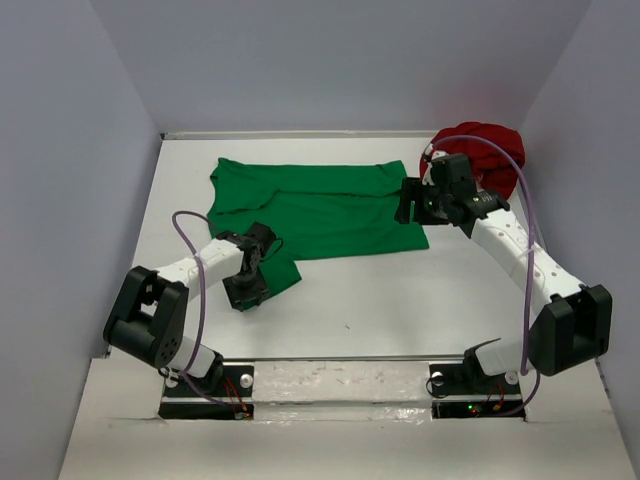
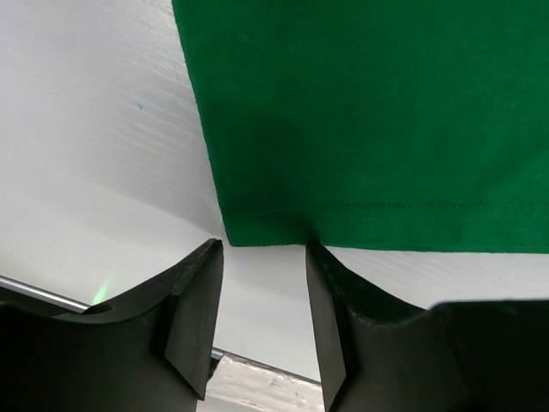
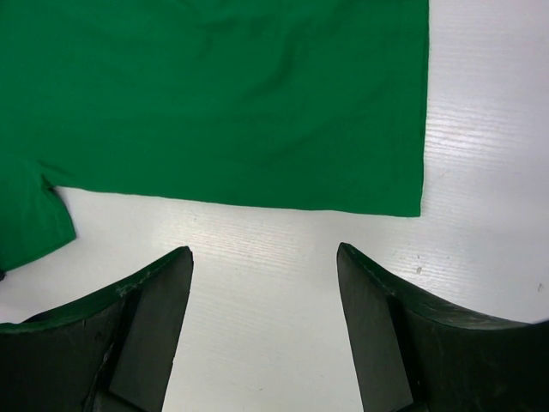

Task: Fold and stack the t-shirts
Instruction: Fold the tshirt

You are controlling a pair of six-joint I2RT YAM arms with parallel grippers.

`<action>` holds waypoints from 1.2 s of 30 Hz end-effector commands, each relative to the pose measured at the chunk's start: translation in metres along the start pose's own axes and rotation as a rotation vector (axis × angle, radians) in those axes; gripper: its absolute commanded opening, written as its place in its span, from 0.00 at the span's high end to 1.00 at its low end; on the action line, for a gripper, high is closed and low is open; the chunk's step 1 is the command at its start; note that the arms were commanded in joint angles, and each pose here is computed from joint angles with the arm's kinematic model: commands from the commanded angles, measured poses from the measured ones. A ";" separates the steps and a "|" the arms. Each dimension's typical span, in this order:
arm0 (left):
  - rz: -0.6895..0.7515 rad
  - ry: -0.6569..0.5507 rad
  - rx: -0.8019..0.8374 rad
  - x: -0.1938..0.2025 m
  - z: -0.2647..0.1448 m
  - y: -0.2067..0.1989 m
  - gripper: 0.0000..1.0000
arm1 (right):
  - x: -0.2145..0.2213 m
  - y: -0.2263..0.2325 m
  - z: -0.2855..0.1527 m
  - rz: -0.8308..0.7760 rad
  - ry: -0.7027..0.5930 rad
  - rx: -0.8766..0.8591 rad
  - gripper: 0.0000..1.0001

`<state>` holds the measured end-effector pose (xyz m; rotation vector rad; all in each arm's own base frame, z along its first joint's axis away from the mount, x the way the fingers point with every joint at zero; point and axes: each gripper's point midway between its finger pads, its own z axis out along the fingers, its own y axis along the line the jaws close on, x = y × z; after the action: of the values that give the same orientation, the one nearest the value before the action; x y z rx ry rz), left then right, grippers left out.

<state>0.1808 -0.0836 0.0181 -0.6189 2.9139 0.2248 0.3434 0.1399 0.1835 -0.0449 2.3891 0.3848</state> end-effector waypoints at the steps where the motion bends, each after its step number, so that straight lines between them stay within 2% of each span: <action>1: -0.021 -0.011 -0.017 -0.009 0.000 -0.001 0.49 | -0.020 0.007 -0.012 -0.017 -0.080 -0.038 0.26; 13: 0.003 0.019 -0.029 -0.008 0.009 -0.005 0.71 | -0.019 0.002 -0.012 -0.001 -0.077 -0.024 0.26; 20: 0.023 0.028 -0.011 -0.006 0.006 -0.006 0.72 | -0.001 0.000 0.001 0.087 -0.015 -0.011 0.26; 27: 0.016 0.024 0.029 -0.005 -0.002 -0.008 0.73 | 0.032 -0.018 0.023 0.174 0.068 0.077 0.28; 32: 0.008 0.011 0.050 -0.005 -0.010 -0.006 0.76 | 0.046 -0.027 0.027 0.210 0.083 0.119 0.29; 34: 0.008 0.014 0.054 -0.004 -0.013 -0.006 0.86 | 0.051 -0.029 0.029 0.220 0.098 0.126 0.30; 36: 0.007 0.007 0.066 -0.005 -0.016 -0.007 0.92 | 0.058 -0.031 0.033 0.225 0.113 0.133 0.31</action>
<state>0.1895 -0.0915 0.0223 -0.5969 2.9290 0.1568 0.3186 0.1275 0.1162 0.2110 2.5657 0.3481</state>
